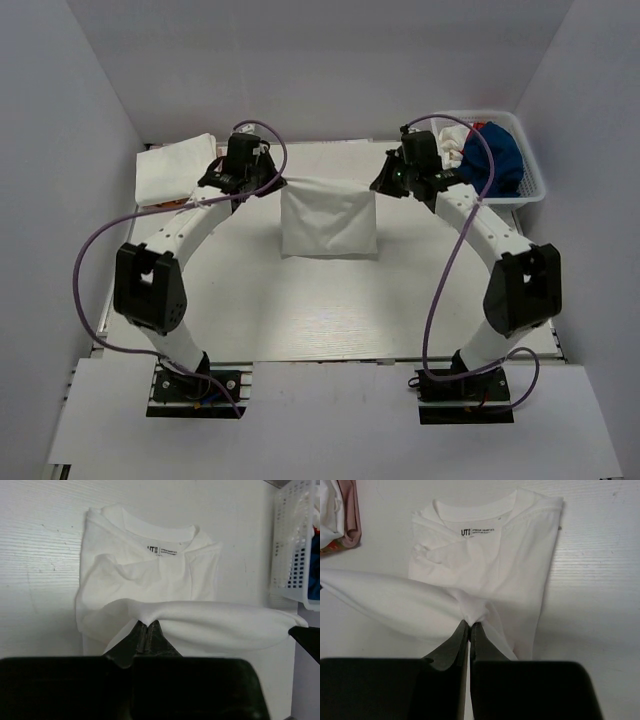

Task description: Fold and stack the t-shirts

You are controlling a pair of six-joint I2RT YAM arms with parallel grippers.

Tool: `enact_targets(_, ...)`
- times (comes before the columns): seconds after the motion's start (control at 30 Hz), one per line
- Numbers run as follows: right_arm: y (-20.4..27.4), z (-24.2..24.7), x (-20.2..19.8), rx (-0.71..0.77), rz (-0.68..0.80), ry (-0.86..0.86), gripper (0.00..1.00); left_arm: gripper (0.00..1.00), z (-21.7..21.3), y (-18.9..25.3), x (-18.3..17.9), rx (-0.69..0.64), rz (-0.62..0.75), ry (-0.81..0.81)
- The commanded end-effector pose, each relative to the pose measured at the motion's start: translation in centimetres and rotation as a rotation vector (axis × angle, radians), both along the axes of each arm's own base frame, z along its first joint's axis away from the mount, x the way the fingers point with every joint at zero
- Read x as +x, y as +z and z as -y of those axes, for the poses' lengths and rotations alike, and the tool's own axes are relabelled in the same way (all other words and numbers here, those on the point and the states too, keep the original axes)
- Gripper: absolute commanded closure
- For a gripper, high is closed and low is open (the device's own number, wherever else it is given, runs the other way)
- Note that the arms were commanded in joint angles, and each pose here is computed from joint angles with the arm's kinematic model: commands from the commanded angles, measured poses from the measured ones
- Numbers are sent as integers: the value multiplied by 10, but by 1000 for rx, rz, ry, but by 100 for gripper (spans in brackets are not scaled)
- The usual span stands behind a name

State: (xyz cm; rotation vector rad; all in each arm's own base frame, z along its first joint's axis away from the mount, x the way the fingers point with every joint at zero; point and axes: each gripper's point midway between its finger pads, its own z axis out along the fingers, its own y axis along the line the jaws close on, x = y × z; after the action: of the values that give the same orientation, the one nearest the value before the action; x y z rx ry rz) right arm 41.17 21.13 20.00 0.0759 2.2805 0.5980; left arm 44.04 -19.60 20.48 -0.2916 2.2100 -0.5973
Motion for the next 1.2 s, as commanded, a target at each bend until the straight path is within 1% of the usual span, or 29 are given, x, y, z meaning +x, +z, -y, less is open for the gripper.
enact_targets(0.0,13,0,33,33,41,0,100,100,-10,-4,27,13,4,25)
enact_targets(0.03,5,-2,42,29,23,3,100,100,-8,-2,37,-2,7,17)
enact_targets(0.07,-5,1,54,19,10,-5,100,100,-9,-26,48,6,-38,19)
enact_targets(0.1,-23,1,61,8,-24,-11,100,100,-5,-23,59,3,-27,19)
enact_targets(0.17,-19,2,83,15,14,-26,100,100,-4,-41,71,-4,-59,24)
enact_targets(0.2,-53,0,91,-5,-45,-28,100,100,-7,-41,83,-8,-47,35)
enact_targets(0.23,-49,-3,101,16,-33,-19,100,100,-5,-66,89,4,-88,35)
enact_targets(0.27,-41,-5,115,20,4,-7,98,100,-8,-72,97,-4,-91,51)
enact_targets(0.3,-78,-5,125,12,-48,-8,93,100,-10,-85,110,-2,-102,60)
enact_targets(0.33,-89,-13,143,28,-42,9,78,100,-12,-78,124,-18,-79,75)
enact_targets(0.37,-76,-13,150,43,-17,10,62,91,-10,-95,123,-16,-110,66)
enact_targets(0.4,-79,-19,162,53,-8,14,49,74,-3,-83,134,-36,-85,48)
enact_targets(0.43,-80,-18,164,59,-20,20,41,11,-5,-83,143,-41,-74,42)
enact_targets(0.47,-75,-18,174,70,-7,19,25,0,0,-82,152,-48,-57,16)
enact_targets(0.5,-76,-21,173,74,-8,30,10,0,4,-83,151,-42,-61,-24)
enact_targets(0.57,-59,-23,170,79,31,51,10,0,5,-78,151,-31,-50,-47)
enact_targets(0.6,-78,-22,157,66,-2,59,10,0,5,-80,143,-33,-71,-55)
enact_targets(0.63,-40,-25,153,90,75,75,10,0,9,-80,137,-24,-65,-71)
enact_targets(0.67,-54,-21,142,87,44,74,10,0,7,-100,120,-21,-116,-81)
enact_targets(0.7,-62,-19,135,85,44,76,10,0,8,-101,110,-30,-125,-95)
enact_targets(0.73,-29,-16,128,94,101,76,10,0,6,-78,106,-32,-67,-103)
enact_targets(0.77,-43,-12,117,75,75,72,10,0,8,-99,83,-29,-119,-121)
enact_targets(0.8,-30,-9,110,71,99,74,10,0,6,-98,75,-29,-117,-121)
enact_targets(0.83,-46,-2,94,50,61,65,10,0,11,-79,69,-38,-60,-147)
enact_targets(0.9,-35,4,84,44,88,56,10,0,12,-99,41,-42,-111,-173)
enact_targets(0.93,-55,7,71,31,56,60,10,0,10,-102,34,-50,-123,-165)
enact_targets(0.97,-43,10,66,25,85,56,10,0,6,-116,24,-44,-151,-148)
enact_targets(1.07,-58,21,52,-2,31,37,10,0,2,-126,21,-33,-158,-136)
enact_targets(1.17,-64,24,38,-10,9,41,10,2,1,-147,23,-12,-229,-126)
